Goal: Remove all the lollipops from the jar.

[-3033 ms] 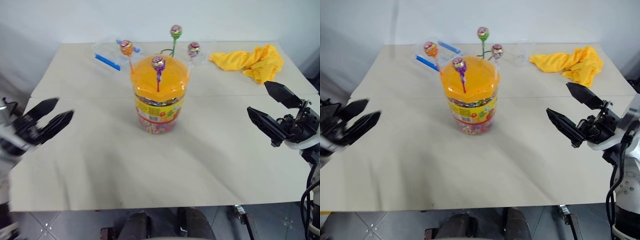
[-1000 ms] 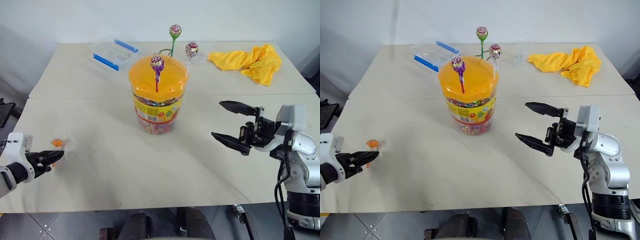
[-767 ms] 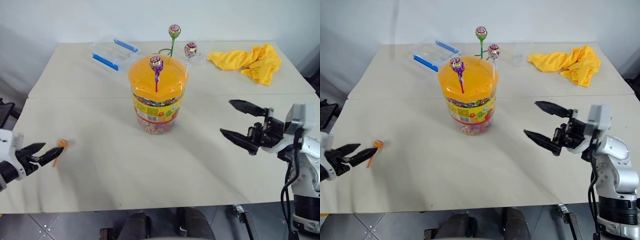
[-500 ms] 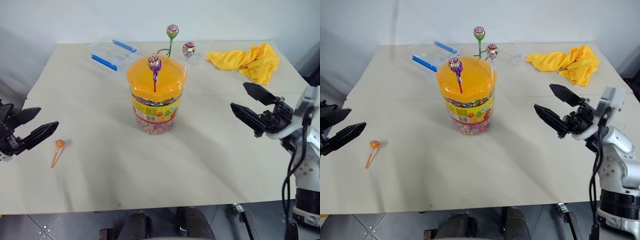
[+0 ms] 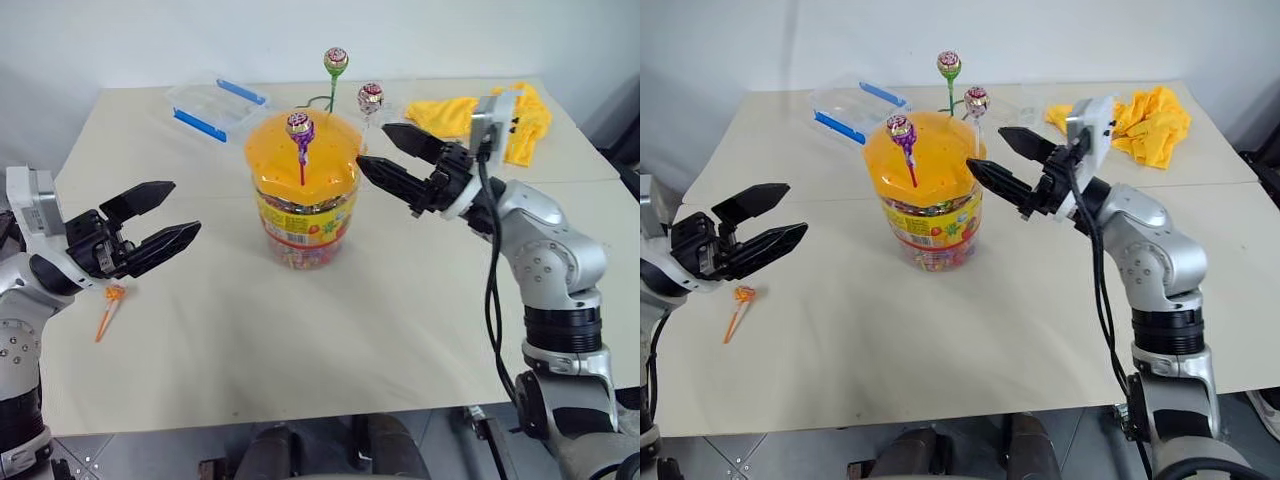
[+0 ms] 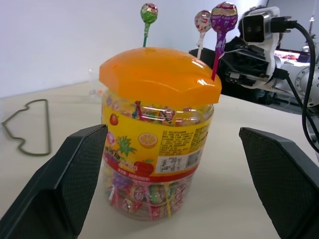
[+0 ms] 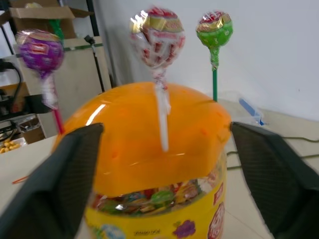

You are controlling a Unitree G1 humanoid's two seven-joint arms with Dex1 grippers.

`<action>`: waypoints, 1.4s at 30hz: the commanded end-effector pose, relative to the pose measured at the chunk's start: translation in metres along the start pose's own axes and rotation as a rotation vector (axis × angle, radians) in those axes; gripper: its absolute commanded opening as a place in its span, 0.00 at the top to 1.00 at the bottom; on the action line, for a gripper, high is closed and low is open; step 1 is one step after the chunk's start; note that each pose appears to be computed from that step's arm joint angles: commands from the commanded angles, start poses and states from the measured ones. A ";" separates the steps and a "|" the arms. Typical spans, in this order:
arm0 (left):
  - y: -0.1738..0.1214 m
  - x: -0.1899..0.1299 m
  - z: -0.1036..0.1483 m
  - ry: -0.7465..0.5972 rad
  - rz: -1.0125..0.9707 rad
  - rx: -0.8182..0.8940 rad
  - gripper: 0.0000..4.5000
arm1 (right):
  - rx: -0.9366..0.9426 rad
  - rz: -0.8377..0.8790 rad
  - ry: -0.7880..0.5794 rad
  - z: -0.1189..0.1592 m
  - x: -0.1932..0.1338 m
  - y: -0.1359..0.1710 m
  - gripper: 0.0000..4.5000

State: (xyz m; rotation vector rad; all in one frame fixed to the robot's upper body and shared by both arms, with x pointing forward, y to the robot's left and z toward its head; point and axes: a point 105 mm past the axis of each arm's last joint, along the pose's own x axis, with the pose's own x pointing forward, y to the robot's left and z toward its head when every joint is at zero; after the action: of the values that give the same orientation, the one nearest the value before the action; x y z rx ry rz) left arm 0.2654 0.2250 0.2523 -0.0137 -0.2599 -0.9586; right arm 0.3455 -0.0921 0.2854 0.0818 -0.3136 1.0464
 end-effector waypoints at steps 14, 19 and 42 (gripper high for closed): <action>-0.019 0.009 0.009 -0.060 -0.082 0.036 0.00 | -0.030 0.064 -0.399 0.068 -0.023 -0.007 0.99; -0.035 0.013 -0.010 0.093 -0.213 0.082 0.00 | -0.163 -0.212 -0.071 0.042 -0.075 -0.059 0.99; -0.038 0.005 -0.016 0.088 -0.253 0.171 0.00 | -0.178 -0.012 0.346 -0.014 -0.171 -0.028 0.49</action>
State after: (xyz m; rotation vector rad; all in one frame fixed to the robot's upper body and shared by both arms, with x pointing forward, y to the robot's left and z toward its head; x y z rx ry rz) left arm 0.2420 0.1917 0.2211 0.2466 -0.2073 -1.2128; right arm 0.3022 -0.2572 0.1941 -0.2395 0.0534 0.9186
